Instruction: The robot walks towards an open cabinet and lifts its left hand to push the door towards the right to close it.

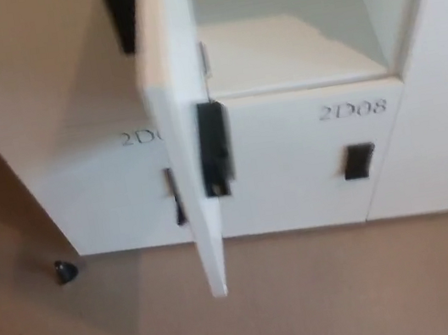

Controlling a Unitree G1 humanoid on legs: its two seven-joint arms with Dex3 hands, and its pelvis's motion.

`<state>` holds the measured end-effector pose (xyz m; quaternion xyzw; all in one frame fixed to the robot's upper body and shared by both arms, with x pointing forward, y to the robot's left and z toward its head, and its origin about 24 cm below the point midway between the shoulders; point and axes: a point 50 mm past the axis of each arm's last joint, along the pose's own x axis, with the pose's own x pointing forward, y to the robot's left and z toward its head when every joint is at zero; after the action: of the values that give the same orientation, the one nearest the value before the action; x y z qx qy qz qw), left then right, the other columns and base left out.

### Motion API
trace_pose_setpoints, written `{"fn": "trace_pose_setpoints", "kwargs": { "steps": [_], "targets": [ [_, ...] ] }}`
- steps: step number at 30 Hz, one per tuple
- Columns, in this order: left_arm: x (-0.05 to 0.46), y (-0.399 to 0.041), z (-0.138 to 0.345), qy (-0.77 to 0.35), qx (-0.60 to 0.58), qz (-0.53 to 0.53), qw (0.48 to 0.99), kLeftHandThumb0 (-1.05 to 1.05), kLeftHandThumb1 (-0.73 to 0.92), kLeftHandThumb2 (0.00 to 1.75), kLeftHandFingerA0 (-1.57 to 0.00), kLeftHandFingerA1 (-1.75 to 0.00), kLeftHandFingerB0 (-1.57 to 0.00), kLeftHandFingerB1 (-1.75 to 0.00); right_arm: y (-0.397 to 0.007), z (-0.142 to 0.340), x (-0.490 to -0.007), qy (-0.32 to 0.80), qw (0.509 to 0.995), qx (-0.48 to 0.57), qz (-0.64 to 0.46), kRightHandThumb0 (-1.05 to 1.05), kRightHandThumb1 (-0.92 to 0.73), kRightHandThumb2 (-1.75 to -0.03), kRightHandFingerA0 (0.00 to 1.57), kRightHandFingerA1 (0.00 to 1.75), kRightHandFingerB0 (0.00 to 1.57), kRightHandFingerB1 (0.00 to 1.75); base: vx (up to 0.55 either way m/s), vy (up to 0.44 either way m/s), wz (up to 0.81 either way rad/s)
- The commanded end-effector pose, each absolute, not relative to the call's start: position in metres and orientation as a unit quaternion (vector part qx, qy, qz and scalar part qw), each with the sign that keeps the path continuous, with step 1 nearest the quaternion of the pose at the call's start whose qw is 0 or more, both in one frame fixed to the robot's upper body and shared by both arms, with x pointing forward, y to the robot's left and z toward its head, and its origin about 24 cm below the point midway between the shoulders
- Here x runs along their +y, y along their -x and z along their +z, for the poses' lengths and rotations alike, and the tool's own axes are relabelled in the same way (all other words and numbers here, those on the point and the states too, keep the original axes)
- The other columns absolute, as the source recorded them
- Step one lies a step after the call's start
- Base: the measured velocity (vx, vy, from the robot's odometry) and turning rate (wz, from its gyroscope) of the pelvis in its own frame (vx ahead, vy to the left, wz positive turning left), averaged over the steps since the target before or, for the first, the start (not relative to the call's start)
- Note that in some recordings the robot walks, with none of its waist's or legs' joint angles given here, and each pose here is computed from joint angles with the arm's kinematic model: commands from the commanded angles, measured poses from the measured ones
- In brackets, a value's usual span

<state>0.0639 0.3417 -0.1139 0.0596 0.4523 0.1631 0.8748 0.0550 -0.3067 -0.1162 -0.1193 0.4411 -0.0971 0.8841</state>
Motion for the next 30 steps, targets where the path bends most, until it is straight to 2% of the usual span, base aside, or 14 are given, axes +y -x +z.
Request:
{"fn": "trace_pose_setpoints", "kwargs": {
  "steps": [1, 6, 7, 9, 10, 16, 17, 18, 19, 25, 26, 30],
  "targets": [
    [0.348, -0.060, -0.110, -0.074, 0.450, 0.166, 0.874, -0.32, 0.60, 0.58, -0.75, -0.60, -0.53, -0.42, -0.051, -0.117, -0.309, 0.126, 0.877, 0.453, -0.103, -0.47, -0.71, -0.61, 0.55, 0.43, 0.46, 0.38, 0.26, 0.186, 0.10],
    [0.349, -0.060, -0.110, -0.076, 0.449, 0.165, 0.875, -0.33, 0.62, 0.59, -0.75, -0.61, -0.52, -0.42, -0.052, -0.117, -0.307, 0.122, 0.878, 0.452, -0.098, -0.48, -0.72, -0.61, 0.54, 0.43, 0.45, 0.38, 0.18, 0.098, 0.08],
    [0.349, -0.061, -0.109, -0.078, 0.450, 0.165, 0.874, -0.40, 0.52, 0.82, -0.72, -0.69, -0.47, -0.55, -0.052, -0.118, -0.308, 0.120, 0.877, 0.454, -0.099, -0.49, -0.70, -0.61, 0.55, 0.43, 0.44, 0.37, 0.13, 0.025, 0.05],
    [0.349, -0.061, -0.109, -0.082, 0.450, 0.164, 0.874, -0.40, 0.52, 0.82, -0.72, -0.69, -0.47, -0.55, -0.052, -0.118, -0.308, 0.117, 0.877, 0.456, -0.101, -0.49, -0.70, -0.61, 0.55, 0.43, 0.44, 0.37, 0.12, -0.033, 0.06],
    [0.349, -0.061, -0.109, -0.084, 0.449, 0.163, 0.874, -0.33, 0.61, 0.58, -0.74, -0.59, -0.52, -0.42, -0.052, -0.119, -0.308, 0.122, 0.876, 0.457, -0.100, -0.49, -0.69, -0.61, 0.56, 0.43, 0.45, 0.37, 0.12, -0.038, 0.10],
    [0.350, -0.061, -0.108, -0.091, 0.449, 0.160, 0.875, -0.34, 0.59, 0.58, -0.76, -0.61, -0.53, -0.42, -0.055, -0.117, -0.306, 0.135, 0.876, 0.454, -0.093, -0.48, -0.71, -0.61, 0.56, 0.43, 0.44, 0.37, 0.14, -0.196, -0.04],
    [0.350, -0.062, -0.108, -0.091, 0.448, 0.161, 0.875, -0.41, 0.49, 0.80, -0.72, -0.69, -0.48, -0.55, -0.056, -0.116, -0.304, 0.137, 0.877, 0.452, -0.092, -0.48, -0.72, -0.62, 0.55, 0.43, 0.44, 0.37, 0.15, -0.247, -0.09],
    [0.350, -0.062, -0.108, -0.091, 0.447, 0.161, 0.875, -0.41, 0.49, 0.80, -0.72, -0.69, -0.48, -0.55, -0.057, -0.115, -0.304, 0.137, 0.877, 0.451, -0.092, -0.48, -0.72, -0.62, 0.55, 0.43, 0.44, 0.37, 0.15, -0.247, -0.09],
    [0.350, -0.062, -0.108, -0.094, 0.447, 0.159, 0.875, -0.34, 0.62, 0.59, -0.76, -0.59, -0.53, -0.42, -0.057, -0.115, -0.303, 0.138, 0.878, 0.450, -0.089, -0.48, -0.71, -0.61, 0.55, 0.43, 0.45, 0.37, 0.10, -0.111, -0.09],
    [0.350, -0.060, -0.108, -0.084, 0.445, 0.159, 0.877, -0.34, 0.61, 0.58, -0.75, -0.61, -0.54, -0.44, -0.055, -0.117, -0.304, 0.131, 0.878, 0.452, -0.086, -0.51, -0.69, -0.62, 0.56, 0.44, 0.44, 0.37, 0.06, 0.018, -0.12],
    [0.347, -0.071, -0.110, -0.085, 0.447, 0.160, 0.876, -0.25, 0.68, 0.59, -0.70, -0.57, -0.47, -0.46, -0.056, -0.117, -0.304, 0.129, 0.878, 0.452, -0.087, -0.48, -0.73, -0.62, 0.57, 0.44, 0.47, 0.38, 0.06, 0.072, -0.13],
    [0.343, -0.089, -0.112, -0.090, 0.453, 0.166, 0.871, -0.26, 0.65, 0.59, -0.71, -0.57, -0.48, -0.45, -0.057, -0.118, -0.304, 0.124, 0.880, 0.450, -0.090, -0.47, -0.73, -0.62, 0.57, 0.44, 0.46, 0.38, 0.07, 0.347, 0.01]
  ]
}}
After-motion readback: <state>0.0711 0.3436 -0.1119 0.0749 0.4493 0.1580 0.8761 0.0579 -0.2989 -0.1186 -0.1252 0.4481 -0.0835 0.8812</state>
